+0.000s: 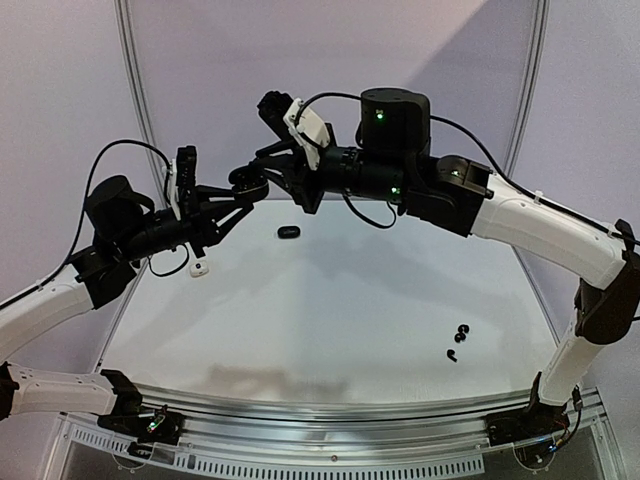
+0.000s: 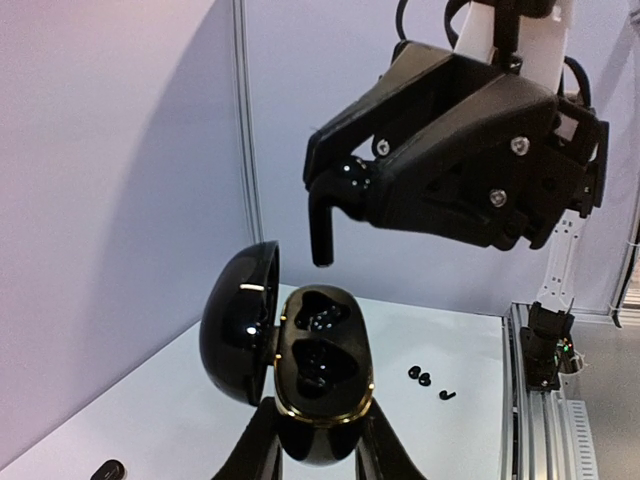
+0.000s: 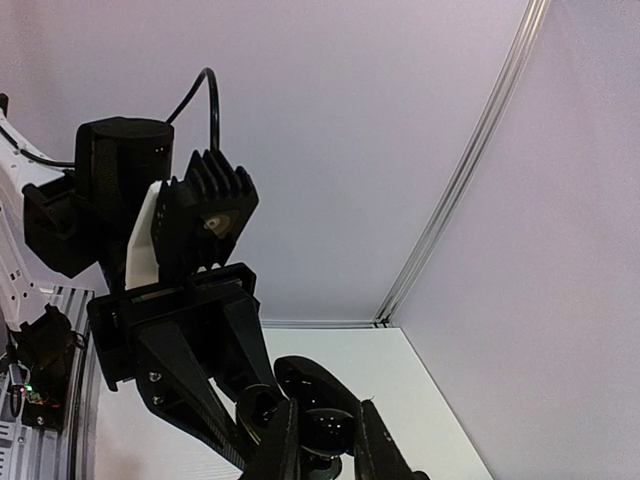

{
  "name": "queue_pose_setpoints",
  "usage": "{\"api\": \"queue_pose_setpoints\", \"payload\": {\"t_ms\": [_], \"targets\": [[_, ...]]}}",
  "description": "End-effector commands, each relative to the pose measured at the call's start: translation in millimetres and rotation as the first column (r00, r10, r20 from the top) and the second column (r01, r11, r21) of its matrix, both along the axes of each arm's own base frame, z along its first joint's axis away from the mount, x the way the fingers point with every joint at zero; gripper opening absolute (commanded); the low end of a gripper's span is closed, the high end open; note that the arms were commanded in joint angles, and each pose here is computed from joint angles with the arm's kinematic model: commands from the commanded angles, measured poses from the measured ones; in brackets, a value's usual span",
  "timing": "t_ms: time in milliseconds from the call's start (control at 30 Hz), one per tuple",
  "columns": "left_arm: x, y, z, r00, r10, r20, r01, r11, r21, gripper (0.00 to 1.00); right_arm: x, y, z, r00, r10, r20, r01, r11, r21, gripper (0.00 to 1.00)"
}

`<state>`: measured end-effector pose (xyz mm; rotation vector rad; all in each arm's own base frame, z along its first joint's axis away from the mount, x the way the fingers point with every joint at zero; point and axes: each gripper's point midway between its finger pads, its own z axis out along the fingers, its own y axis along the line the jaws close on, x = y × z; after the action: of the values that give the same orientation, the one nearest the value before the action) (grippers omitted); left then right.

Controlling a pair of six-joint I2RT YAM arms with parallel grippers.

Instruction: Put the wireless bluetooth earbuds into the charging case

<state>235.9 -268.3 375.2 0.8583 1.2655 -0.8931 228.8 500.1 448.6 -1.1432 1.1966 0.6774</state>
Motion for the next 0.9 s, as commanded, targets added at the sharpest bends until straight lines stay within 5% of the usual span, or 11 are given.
{"api": "queue_pose_setpoints", "payload": {"t_ms": [0,867], "targets": [[-3,1,17,0.999,-0.006,0.041,0.007,1.000,-0.027,0.00,-5,-2,4,1.000,0.014,-0.005,-0.014,1.000,0.010,0.00],[-4,1,18,0.998,-0.006,0.056,0.007,1.000,-0.024,0.00,17,9,-32,0.997,-0.074,0.003,0.074,0.992,-0.098,0.00]]}}
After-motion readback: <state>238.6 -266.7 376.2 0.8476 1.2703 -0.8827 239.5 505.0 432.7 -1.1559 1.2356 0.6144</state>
